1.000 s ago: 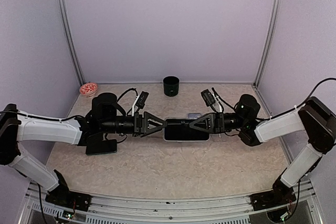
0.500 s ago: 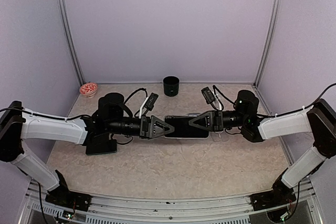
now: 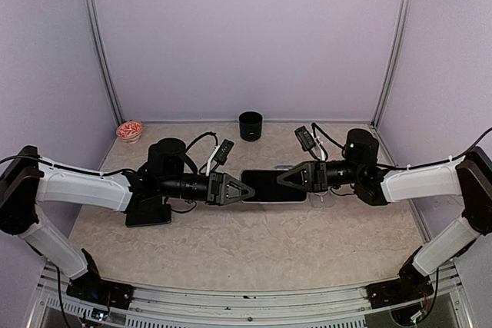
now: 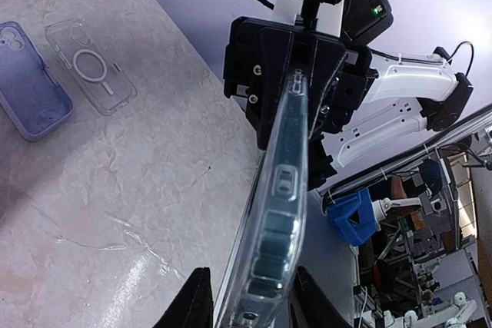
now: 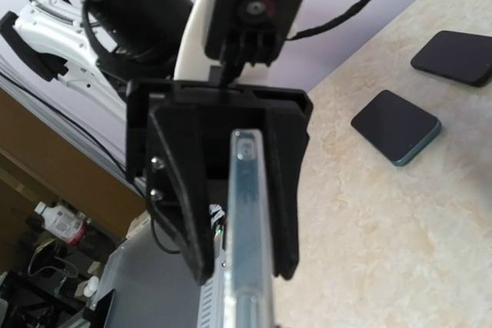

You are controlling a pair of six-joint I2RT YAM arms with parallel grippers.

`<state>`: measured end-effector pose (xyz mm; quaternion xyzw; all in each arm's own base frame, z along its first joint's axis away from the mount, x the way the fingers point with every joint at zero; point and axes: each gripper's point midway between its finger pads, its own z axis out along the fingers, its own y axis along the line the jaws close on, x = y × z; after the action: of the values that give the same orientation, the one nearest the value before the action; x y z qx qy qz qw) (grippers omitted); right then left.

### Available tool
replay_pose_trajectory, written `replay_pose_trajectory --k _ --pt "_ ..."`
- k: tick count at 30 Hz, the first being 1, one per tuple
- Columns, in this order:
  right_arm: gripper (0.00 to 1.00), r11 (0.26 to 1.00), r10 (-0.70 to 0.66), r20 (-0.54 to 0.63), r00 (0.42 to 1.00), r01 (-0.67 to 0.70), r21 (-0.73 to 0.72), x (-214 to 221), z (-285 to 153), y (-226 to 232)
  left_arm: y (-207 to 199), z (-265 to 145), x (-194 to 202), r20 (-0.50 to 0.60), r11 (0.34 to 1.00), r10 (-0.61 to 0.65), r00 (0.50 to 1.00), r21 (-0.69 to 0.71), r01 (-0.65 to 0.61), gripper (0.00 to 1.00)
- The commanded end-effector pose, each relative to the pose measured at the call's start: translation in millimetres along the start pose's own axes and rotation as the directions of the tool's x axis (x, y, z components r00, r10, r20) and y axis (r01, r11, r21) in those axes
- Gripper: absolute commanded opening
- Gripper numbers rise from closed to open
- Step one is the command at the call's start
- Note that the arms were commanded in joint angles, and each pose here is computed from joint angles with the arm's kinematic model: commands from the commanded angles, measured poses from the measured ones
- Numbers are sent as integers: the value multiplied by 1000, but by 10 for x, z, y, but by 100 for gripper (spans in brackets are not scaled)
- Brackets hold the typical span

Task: Put the phone into the phone case
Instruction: Press the corner of the phone case at the bottom left corner of the phone case.

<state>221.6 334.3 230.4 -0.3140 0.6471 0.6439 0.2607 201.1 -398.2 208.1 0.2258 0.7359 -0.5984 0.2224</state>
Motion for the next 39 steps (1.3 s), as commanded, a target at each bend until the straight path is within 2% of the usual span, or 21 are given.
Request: replay_pose_trajectory --k 1,7,9,14,15,18,19,21,31,39 --pt "0 993 -105 82 991 100 55 -324 -38 40 -233 39 -81 -4 996 42 999 79 -42 30" --pt "0 989 -130 71 989 124 81 -338 -43 22 -219 49 -95 -2 997 42 999 72 -41 11" --pt "0 987 -140 67 988 134 88 -335 -45 19 -185 51 -99 -1 998 31 1000 63 -31 0" --pt "0 982 -163 59 985 157 101 -312 -61 16 -143 19 -113 9 998 23 1000 59 -24 0" --pt "0 983 -163 57 985 157 99 -305 -63 21 -140 18 -104 6 998 28 1000 57 -28 4" --pt "0 984 -160 56 986 155 83 -288 -73 51 -128 -3 -113 13 998 43 999 43 -44 38" --pt "0 986 -154 54 987 150 69 -274 -67 75 -128 -13 -125 20 998 51 999 39 -52 44" --pt "0 988 -150 52 987 148 42 -257 -69 123 -162 -34 -158 31 997 70 997 42 -71 51" --pt "0 992 -117 29 993 118 -35 -153 -66 210 -248 -39 -203 56 992 99 994 76 -103 50" --pt "0 994 -82 7 997 83 -67 -67 -44 201 -305 -53 -243 76 989 109 991 89 -116 38"
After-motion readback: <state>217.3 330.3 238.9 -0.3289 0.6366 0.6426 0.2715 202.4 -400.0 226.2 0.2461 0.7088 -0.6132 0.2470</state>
